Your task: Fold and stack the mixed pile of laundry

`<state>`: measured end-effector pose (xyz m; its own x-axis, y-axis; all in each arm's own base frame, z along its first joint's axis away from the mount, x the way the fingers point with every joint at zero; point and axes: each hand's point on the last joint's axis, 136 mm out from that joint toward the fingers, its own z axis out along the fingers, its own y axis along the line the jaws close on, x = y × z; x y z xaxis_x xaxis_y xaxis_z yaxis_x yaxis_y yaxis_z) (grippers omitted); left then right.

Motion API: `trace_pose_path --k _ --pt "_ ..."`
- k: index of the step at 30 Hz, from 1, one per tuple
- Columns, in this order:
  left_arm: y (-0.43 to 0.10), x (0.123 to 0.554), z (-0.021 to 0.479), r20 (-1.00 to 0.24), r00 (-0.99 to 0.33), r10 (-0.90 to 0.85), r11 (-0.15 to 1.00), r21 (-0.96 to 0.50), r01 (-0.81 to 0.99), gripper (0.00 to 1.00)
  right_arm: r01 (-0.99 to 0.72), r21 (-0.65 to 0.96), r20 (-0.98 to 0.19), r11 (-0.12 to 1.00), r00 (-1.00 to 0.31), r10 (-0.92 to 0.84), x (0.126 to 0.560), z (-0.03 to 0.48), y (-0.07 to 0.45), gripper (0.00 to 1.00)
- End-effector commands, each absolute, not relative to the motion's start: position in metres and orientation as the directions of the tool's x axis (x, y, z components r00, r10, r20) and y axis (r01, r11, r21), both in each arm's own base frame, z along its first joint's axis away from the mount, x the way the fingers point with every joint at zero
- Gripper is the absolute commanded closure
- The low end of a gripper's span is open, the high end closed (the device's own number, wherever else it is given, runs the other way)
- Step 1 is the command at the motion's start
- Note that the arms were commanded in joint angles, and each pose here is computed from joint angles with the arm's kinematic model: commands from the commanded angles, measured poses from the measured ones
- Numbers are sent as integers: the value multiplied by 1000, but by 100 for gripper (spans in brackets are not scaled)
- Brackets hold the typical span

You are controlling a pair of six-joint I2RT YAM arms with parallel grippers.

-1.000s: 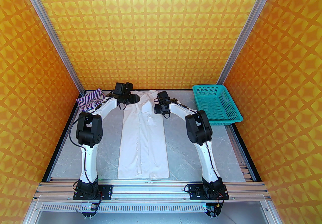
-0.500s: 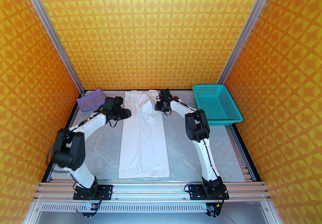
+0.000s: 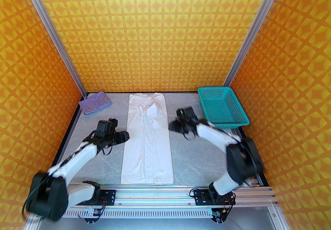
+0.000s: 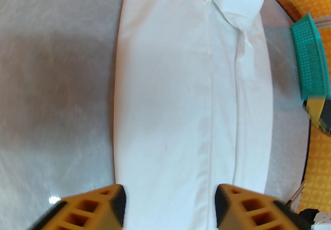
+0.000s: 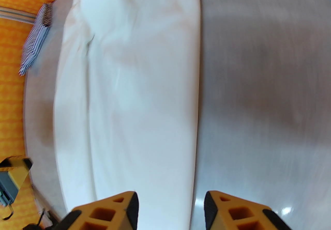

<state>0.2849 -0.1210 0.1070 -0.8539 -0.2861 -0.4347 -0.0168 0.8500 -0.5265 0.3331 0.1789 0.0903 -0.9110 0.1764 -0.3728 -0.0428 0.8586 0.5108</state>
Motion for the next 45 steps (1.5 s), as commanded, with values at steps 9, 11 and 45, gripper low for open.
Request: trace_pose_path --k 9,11,45 --pt "-115 212 71 -194 -924 -329 842 -504 -194 32 106 554 -241 826 -929 281 237 65 155 47" --pt "-117 201 65 -158 -937 -312 848 -492 -199 32 110 531 -226 840 -937 265 222 64 154 47" --pt "-137 93 18 162 -938 -307 866 -360 -346 36 46 538 97 841 -995 -8 78 21 225 51"
